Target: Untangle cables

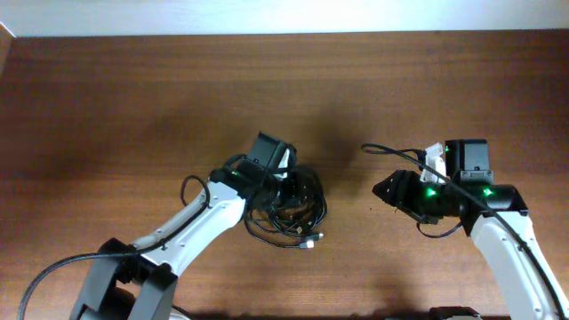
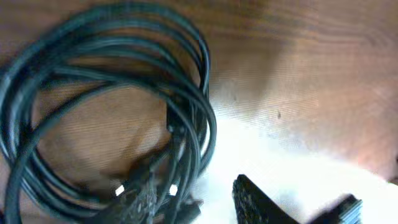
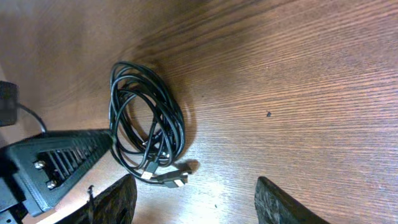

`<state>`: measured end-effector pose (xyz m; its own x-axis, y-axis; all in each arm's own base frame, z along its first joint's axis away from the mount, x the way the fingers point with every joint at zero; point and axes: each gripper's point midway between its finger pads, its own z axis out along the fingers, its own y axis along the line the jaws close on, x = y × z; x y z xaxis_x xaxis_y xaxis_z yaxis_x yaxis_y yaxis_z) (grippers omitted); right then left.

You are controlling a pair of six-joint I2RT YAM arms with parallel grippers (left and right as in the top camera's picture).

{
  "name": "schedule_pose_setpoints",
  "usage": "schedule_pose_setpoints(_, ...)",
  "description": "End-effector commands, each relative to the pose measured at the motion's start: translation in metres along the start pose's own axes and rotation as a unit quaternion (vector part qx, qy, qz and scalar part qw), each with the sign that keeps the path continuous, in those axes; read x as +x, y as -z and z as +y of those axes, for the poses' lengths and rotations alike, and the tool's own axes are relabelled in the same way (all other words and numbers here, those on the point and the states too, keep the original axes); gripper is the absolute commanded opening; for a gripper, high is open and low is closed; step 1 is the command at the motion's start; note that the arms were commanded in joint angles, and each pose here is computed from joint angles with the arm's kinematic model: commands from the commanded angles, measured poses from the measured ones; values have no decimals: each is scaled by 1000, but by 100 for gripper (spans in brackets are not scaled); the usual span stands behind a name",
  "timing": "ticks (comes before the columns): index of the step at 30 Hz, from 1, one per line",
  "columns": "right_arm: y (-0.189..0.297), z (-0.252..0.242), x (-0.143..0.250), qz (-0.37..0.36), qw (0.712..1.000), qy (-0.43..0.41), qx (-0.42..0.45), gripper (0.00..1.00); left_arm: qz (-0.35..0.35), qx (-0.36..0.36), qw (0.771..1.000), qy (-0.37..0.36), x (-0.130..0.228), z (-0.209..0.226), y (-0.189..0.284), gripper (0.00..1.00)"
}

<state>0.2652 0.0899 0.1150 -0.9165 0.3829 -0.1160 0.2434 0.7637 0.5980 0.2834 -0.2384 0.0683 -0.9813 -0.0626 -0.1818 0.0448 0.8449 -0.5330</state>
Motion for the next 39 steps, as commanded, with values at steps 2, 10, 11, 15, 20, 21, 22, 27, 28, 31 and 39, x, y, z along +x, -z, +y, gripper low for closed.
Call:
schedule_pose_setpoints(2,-12,-13,4,25,999,-16,18,60,-58,-54,995,-53,-14,0,2,49)
schedule_pose_setpoints(10,-20,-22,10,50,998,-33,31,59,-72,-72,990,-94,-8,-13,-25,57)
schedule_pose_setpoints(11,-20,-22,11,52,998,-34,31,59,-68,-75,990,-93,-8,-10,-32,59)
schedule_pose_setpoints(15,-20,-26,13,53,997,-37,42,59,-46,-92,991,-88,-3,7,-59,50)
schedule_pose_setpoints(20,-19,-27,16,60,996,-41,46,59,-37,-99,991,-85,-1,17,-80,35)
schedule_pose_setpoints(21,-19,-28,17,61,996,-42,46,59,-39,-98,991,-86,-2,17,-80,25)
schedule_pose_setpoints(22,-19,-28,18,63,996,-43,47,59,-44,-99,990,-87,-4,17,-80,15)
schedule_pose_setpoints(27,-18,-30,24,74,995,-51,52,59,-74,-90,990,-78,-25,10,-62,0)
schedule_pose_setpoints(28,-17,-31,27,79,994,-54,55,59,-81,-90,990,-70,-32,10,-49,0)
schedule_pose_setpoints(31,-18,-34,31,87,993,-59,58,59,-115,-80,989,-55,-47,3,1,0)
schedule_pose_setpoints(39,-17,-36,40,102,990,-78,61,59,-187,-34,979,-72,-50,-30,84,25)
